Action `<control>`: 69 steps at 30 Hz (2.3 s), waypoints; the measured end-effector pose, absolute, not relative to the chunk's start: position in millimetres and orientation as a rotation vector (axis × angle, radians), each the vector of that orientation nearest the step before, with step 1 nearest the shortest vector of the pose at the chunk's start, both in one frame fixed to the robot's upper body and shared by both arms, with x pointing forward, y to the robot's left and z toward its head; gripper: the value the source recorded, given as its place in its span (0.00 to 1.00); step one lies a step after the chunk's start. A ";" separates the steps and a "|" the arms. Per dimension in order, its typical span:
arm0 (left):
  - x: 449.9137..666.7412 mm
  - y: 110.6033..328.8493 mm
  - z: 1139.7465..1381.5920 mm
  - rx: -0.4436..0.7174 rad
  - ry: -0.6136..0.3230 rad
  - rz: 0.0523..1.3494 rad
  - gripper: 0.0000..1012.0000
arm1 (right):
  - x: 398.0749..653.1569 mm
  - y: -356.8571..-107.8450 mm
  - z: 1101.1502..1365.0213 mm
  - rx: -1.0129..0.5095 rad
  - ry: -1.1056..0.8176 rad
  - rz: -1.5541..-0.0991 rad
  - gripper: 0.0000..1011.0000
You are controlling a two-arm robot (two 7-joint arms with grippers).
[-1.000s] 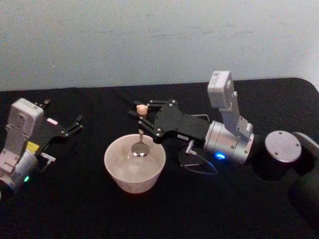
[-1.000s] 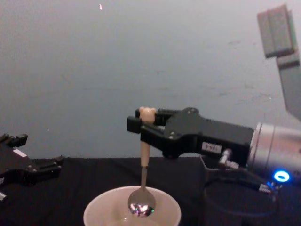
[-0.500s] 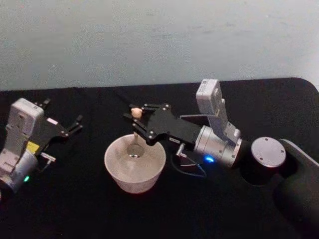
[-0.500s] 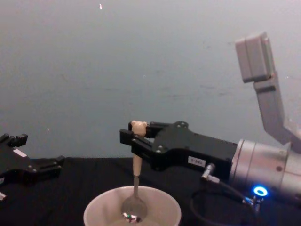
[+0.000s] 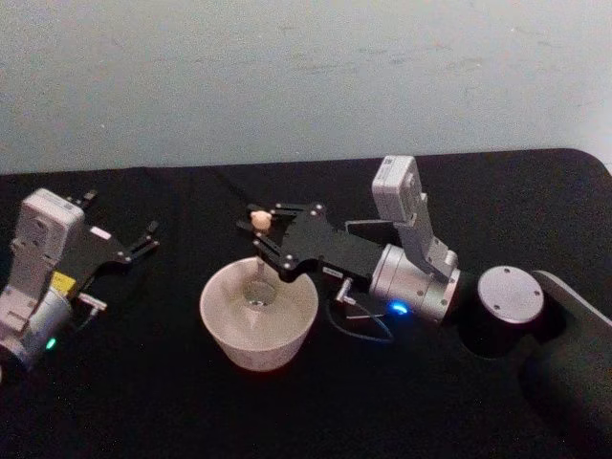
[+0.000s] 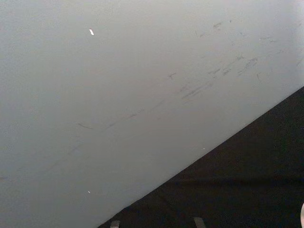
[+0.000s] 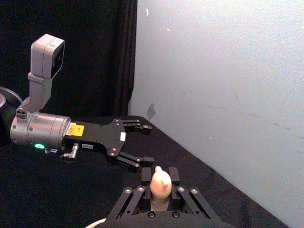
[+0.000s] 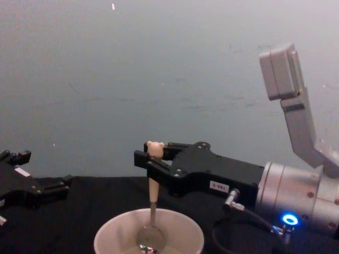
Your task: Pick up the stirring spoon with one hand, stir inside the cup, then place it back in its original position.
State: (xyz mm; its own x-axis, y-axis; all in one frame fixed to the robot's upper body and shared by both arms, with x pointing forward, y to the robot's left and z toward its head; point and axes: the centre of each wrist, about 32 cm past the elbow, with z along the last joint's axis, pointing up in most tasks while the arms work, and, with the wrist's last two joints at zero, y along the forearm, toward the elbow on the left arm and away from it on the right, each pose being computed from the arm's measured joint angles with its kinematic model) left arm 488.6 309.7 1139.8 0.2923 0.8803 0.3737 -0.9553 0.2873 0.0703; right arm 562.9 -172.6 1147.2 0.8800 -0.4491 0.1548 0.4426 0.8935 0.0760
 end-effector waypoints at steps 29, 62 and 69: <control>488.6 309.7 1139.8 0.305 -0.285 1.248 0.99 | 525.8 -191.9 1152.1 0.038 -0.151 -0.402 0.21; 488.6 309.7 1139.8 0.304 -0.285 1.248 0.99 | 557.3 -179.1 1153.2 0.038 -0.179 -0.487 0.21; 488.6 309.7 1139.8 0.304 -0.285 1.248 0.99 | 550.4 -188.3 1152.8 0.031 -0.176 -0.497 0.21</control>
